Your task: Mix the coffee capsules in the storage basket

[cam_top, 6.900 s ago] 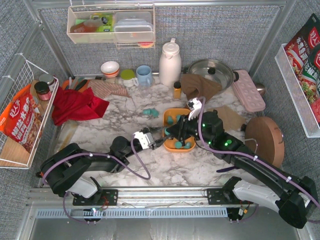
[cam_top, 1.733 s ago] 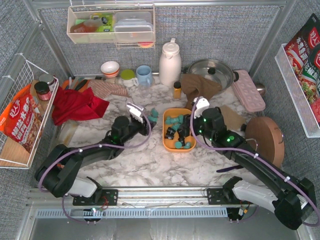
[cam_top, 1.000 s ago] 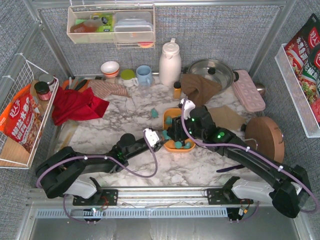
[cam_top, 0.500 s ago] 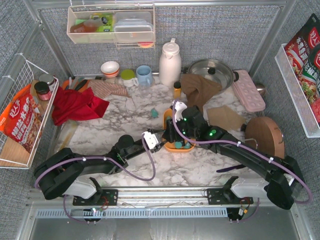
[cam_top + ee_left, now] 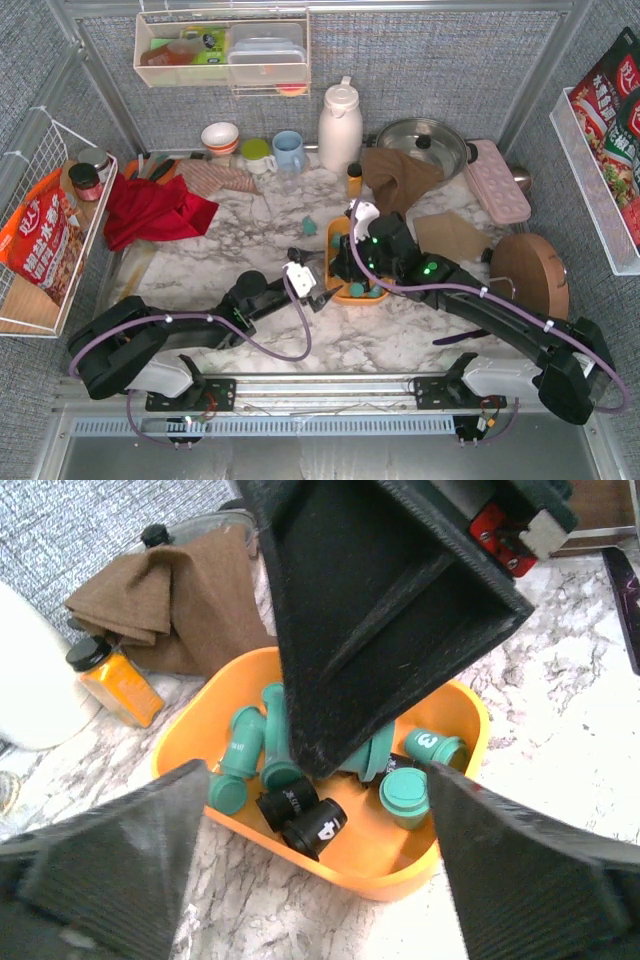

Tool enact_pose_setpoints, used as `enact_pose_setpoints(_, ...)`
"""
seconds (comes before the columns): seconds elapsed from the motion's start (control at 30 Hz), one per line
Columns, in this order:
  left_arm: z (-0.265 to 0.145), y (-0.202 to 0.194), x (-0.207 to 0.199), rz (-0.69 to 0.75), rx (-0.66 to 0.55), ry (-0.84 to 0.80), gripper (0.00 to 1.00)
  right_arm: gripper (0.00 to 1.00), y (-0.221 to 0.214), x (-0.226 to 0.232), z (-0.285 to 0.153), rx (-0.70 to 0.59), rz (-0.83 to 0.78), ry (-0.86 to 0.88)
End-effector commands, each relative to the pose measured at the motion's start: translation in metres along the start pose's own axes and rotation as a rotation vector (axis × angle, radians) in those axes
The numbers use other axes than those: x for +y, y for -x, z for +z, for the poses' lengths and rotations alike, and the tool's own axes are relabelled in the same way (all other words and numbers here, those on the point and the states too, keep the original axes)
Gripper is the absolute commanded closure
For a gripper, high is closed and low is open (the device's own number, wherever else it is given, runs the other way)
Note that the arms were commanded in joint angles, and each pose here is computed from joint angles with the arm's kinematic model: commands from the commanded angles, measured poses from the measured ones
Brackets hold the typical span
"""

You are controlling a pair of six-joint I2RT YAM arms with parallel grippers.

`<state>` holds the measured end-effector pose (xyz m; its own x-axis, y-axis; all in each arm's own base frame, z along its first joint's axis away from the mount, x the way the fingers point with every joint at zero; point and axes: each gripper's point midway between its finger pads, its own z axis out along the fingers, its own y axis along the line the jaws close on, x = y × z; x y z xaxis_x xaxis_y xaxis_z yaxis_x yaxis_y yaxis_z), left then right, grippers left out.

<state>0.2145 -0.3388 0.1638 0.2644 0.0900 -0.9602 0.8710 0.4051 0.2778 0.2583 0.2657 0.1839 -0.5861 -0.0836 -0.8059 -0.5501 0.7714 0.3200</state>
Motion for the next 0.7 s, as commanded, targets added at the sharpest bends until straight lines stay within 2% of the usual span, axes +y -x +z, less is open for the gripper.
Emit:
enact_pose_setpoints(0.0, -0.002, 0.01, 0.01, -0.009, -0.038, 0.057, 0.01, 0.91, 0.003, -0.016, -0.004, -0.028, -0.027, -0.085)
enact_pose_setpoints(0.1, -0.007, 0.01, 0.022, -0.027, -0.034, 0.132, 0.01, 0.91, -0.001, -0.042, -0.011, -0.006, -0.068, -0.224)
enact_pose_setpoints(0.27, -0.019, 0.005, 0.051, -0.079, -0.006, 0.318, 0.01, 0.89, -0.028, -0.096, -0.02, 0.113, -0.175, -0.494)
enact_pose_setpoints(0.43, -0.03, -0.014, 0.079, -0.15, 0.066, 0.524, 0.01, 0.84, -0.056, -0.122, -0.019, 0.199, -0.218, -0.602)
enact_pose_setpoints(0.5, -0.032, -0.02, 0.087, -0.172, 0.093, 0.58, 0.01, 0.78, -0.061, -0.128, -0.017, 0.216, -0.226, -0.628)
enact_pose_setpoints(0.67, -0.032, -0.029, 0.101, -0.207, 0.153, 0.681, 0.01, 0.51, -0.066, -0.137, -0.007, 0.239, -0.227, -0.657)
